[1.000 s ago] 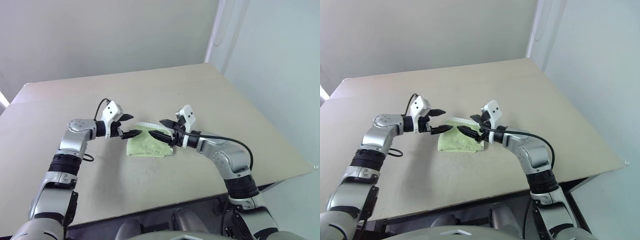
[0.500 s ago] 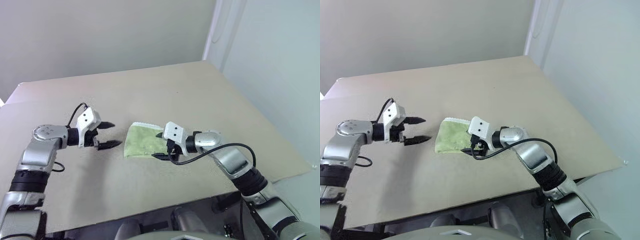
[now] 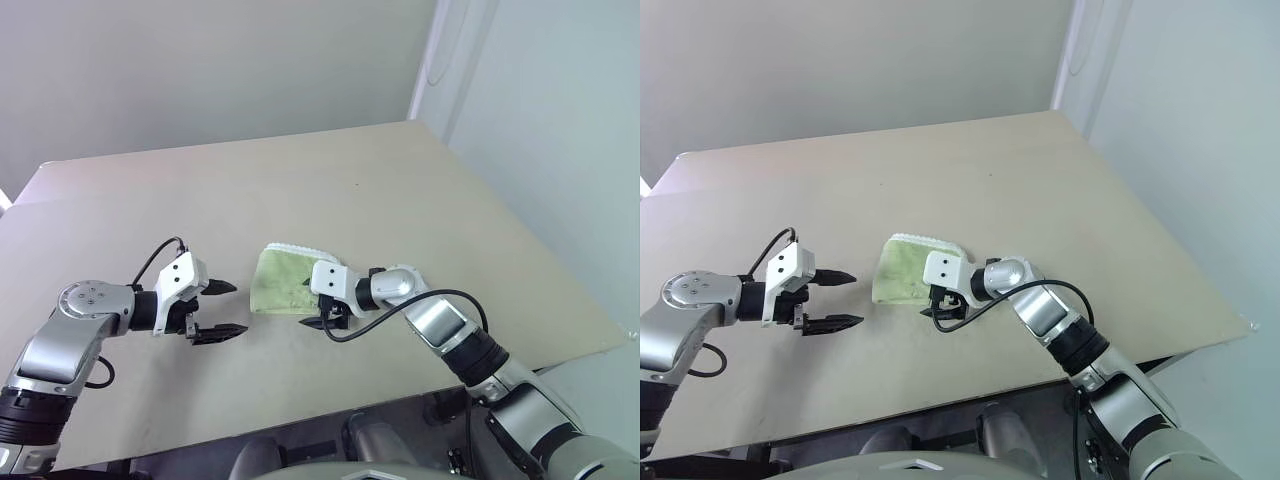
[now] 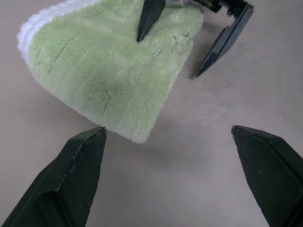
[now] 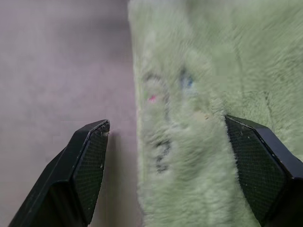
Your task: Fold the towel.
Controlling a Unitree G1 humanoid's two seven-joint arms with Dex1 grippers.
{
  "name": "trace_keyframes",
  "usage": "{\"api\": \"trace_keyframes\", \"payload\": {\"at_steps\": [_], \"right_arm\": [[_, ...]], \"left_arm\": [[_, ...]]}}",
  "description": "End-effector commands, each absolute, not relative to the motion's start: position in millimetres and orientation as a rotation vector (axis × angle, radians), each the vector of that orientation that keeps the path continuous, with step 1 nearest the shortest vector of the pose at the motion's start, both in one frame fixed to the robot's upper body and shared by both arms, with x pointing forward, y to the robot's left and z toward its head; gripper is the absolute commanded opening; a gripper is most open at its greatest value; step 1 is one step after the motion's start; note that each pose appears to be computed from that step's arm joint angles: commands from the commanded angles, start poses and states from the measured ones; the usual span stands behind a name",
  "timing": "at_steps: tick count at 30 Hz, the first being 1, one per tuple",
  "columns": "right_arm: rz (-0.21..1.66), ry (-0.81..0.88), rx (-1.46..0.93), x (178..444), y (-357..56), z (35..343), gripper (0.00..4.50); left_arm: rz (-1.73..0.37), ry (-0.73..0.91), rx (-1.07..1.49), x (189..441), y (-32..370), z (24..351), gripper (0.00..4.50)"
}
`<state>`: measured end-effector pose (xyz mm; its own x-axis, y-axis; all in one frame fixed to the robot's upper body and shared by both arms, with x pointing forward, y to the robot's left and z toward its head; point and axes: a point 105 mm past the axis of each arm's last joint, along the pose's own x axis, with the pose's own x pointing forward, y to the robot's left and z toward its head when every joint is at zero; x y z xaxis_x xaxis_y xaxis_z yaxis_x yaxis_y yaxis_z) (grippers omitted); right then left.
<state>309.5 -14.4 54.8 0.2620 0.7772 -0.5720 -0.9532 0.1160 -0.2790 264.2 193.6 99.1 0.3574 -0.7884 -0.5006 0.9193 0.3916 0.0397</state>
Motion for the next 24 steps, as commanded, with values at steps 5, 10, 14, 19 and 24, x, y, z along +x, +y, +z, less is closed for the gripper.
{"api": "trace_keyframes", "payload": {"at_steps": [5, 10, 14, 19, 24], "right_arm": [[1.232, 0.253, -0.772, 323.0, -10.5, 57.1, 3.99], [1.221, 0.251, -0.767, 323.7, -9.3, 56.8, 2.71], [1.199, 0.264, -0.782, 327.0, -12.2, 53.0, 1.24], [1.169, 0.243, -0.76, 330.9, -9.2, 57.5, 0.03], [1.164, 0.157, -0.531, 332.2, -4.5, 100.4, 0.03]], "left_arm": [[-1.128, 0.405, 0.356, 271.9, 192.1, 104.0, 4.45], [-1.13, 0.403, 0.363, 274.3, 193.1, 101.3, 4.5], [-1.13, 0.395, 0.369, 277.2, 193.4, 101.4, 4.5], [-1.139, 0.395, 0.374, 277.3, 193.2, 99.6, 4.5], [-1.135, 0.393, 0.372, 280.9, 193.5, 99.8, 4.5]]}}
